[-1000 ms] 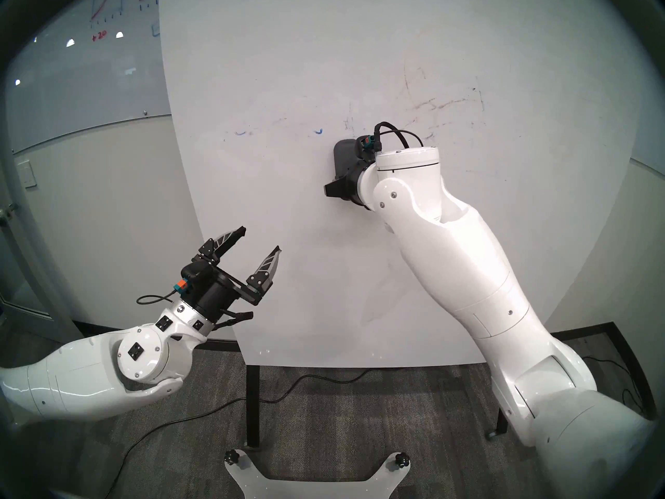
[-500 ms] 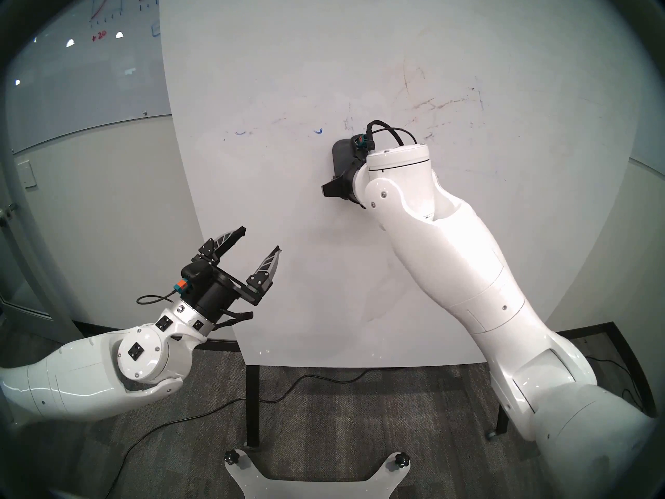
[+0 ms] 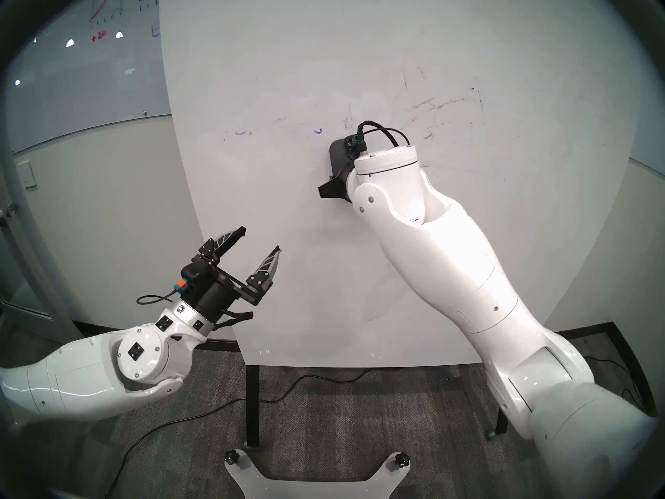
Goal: Erase all marks on the whiteboard with the eraser
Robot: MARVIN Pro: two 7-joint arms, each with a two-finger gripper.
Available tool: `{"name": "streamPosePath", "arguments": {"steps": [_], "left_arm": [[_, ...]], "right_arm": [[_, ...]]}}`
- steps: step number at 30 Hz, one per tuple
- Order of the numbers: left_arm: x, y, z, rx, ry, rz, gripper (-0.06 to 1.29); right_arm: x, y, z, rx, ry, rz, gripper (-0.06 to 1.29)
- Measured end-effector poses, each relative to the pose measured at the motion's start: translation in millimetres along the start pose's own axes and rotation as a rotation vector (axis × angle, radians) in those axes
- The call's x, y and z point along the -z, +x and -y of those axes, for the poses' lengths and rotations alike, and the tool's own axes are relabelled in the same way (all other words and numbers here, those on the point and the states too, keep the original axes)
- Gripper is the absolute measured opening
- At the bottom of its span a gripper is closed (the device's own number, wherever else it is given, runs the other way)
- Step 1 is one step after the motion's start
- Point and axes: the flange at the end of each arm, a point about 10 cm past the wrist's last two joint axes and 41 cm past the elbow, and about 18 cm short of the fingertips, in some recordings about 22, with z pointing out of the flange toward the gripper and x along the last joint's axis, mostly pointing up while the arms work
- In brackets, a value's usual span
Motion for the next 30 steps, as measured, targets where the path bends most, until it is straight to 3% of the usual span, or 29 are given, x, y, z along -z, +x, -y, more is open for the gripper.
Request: {"name": "streamPosePath", "arguments": {"steps": [30], "left_arm": [[0.0,0.0,0.0,0.0,0.0,0.0,1.23]], "right_arm": [[1.3,15.4,19.6,-0.004,-0.01,-0.036,0.53]]}}
